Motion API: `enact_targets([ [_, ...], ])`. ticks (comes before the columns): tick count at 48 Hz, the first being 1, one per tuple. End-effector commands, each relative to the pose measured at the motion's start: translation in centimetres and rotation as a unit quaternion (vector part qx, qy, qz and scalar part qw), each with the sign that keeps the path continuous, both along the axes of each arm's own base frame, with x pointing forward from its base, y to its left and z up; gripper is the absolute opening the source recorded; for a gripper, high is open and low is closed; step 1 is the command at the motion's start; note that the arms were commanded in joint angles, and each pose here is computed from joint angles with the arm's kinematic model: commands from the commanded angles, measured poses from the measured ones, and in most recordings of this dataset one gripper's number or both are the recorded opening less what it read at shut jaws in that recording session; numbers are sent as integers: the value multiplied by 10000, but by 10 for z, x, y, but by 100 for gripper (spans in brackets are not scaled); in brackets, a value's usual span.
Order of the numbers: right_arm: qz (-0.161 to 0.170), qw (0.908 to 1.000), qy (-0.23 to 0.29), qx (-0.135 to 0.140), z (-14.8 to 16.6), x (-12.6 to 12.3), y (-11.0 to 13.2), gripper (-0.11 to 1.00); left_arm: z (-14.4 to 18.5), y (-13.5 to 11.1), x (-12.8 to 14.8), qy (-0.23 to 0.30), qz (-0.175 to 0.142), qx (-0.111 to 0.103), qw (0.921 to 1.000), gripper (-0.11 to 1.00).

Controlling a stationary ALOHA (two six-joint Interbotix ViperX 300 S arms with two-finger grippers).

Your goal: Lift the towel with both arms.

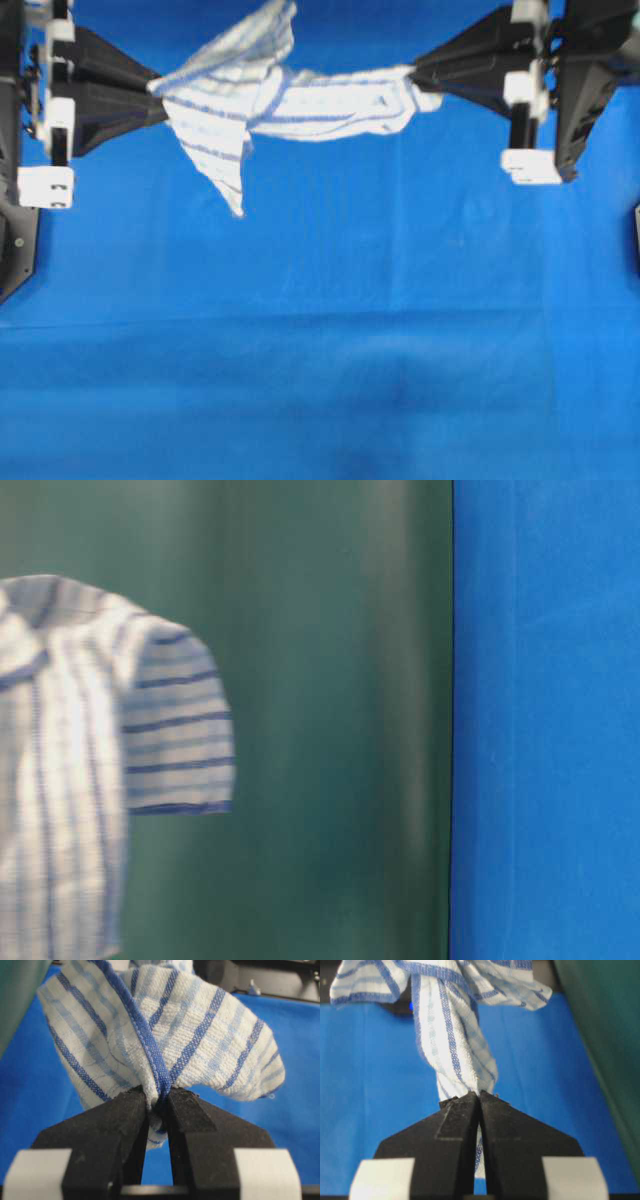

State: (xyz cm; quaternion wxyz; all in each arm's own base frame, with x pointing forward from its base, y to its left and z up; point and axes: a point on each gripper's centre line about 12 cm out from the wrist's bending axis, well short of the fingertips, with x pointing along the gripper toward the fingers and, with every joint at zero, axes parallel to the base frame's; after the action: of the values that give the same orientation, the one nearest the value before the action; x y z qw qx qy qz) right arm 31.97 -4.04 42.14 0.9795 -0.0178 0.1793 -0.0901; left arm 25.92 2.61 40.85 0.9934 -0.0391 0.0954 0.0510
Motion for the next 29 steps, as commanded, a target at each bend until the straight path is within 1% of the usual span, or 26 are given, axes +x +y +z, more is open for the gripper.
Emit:
enact_targets([
  [1, -16, 9996, -256, -87, 24, -6, -1, 1, 23, 0, 0, -166, 2, 33, 9999, 7],
  [6, -13, 9996, -275, -118, 27, -6, -1, 1, 28, 1, 0, -182, 5, 35, 9998, 7],
  [21, -9, 9996, -239, -142, 26, -7, -1, 1, 29, 1, 0, -204, 8, 38, 9998, 7],
  [29, -6, 9996, -263, -137, 27, -8, -1, 2, 29, 1, 0, -205, 1, 114, 9997, 7],
])
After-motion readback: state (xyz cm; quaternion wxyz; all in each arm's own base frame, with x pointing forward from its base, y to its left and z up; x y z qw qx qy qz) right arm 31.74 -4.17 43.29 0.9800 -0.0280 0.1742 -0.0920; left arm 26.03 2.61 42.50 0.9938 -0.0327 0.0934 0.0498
